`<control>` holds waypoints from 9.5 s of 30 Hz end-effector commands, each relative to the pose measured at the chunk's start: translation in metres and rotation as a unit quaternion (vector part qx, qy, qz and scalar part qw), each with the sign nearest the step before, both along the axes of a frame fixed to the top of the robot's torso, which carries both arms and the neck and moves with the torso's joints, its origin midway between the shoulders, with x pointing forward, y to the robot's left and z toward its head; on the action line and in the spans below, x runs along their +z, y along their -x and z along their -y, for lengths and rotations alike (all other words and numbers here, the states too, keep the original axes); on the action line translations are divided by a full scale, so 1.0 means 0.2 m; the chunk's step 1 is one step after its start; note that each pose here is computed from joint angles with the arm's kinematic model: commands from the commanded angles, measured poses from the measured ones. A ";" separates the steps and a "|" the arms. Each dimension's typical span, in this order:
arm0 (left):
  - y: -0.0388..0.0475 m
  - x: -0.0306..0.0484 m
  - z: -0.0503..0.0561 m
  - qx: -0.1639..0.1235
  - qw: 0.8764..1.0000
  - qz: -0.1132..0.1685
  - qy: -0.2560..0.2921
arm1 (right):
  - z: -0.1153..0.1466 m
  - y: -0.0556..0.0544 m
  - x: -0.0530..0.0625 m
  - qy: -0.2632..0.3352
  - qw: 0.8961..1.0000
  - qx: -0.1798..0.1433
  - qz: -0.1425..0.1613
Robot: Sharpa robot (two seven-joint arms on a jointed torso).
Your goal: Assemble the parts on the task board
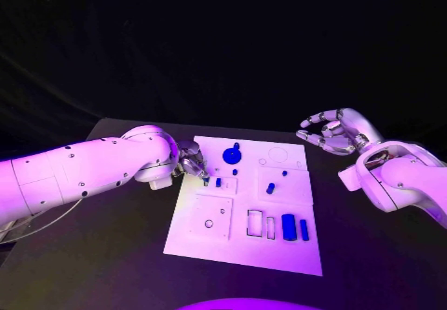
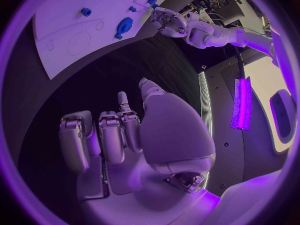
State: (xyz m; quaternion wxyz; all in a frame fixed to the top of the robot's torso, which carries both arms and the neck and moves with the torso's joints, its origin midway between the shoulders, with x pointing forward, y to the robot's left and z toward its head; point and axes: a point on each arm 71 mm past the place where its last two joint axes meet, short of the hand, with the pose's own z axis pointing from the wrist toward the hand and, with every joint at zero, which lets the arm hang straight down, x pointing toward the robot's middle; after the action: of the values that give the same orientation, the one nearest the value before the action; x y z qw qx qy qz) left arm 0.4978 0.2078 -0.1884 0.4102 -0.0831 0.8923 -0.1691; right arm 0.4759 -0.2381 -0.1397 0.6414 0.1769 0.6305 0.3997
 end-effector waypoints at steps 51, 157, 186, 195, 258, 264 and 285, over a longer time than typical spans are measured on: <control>0.036 -0.029 0.03 -0.034 0.998 -0.020 -0.043 | -0.01 0.00 0.00 0.003 1.000 0.007 0.005; -0.005 0.010 0.34 -0.250 0.932 0.261 -0.007 | 0.00 0.01 -0.01 0.003 1.000 0.007 0.004; -0.053 -0.035 0.43 -0.256 0.936 0.237 -0.053 | -0.01 0.01 -0.02 0.002 1.000 0.011 0.003; -0.053 -0.050 0.45 -0.260 0.936 0.232 -0.052 | -0.02 0.01 -0.02 0.002 1.000 0.012 0.002; -0.006 0.062 0.32 -0.208 0.937 0.278 0.026 | 0.00 0.01 -0.01 0.002 1.000 0.008 0.005; 0.009 0.076 0.25 -0.193 0.944 0.266 0.027 | 0.00 0.01 -0.02 0.003 1.000 0.008 0.004; -0.020 0.017 0.08 -0.163 0.961 0.224 -0.001 | 0.00 0.01 -0.02 0.003 1.000 0.007 0.002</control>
State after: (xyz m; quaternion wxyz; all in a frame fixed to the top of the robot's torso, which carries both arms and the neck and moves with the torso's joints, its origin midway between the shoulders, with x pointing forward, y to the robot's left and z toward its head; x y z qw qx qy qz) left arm 0.5022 0.1915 -0.1831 0.5774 0.1047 0.7706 -0.2487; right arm 0.4746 -0.2398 -0.1440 0.6408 0.1768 0.6308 0.4002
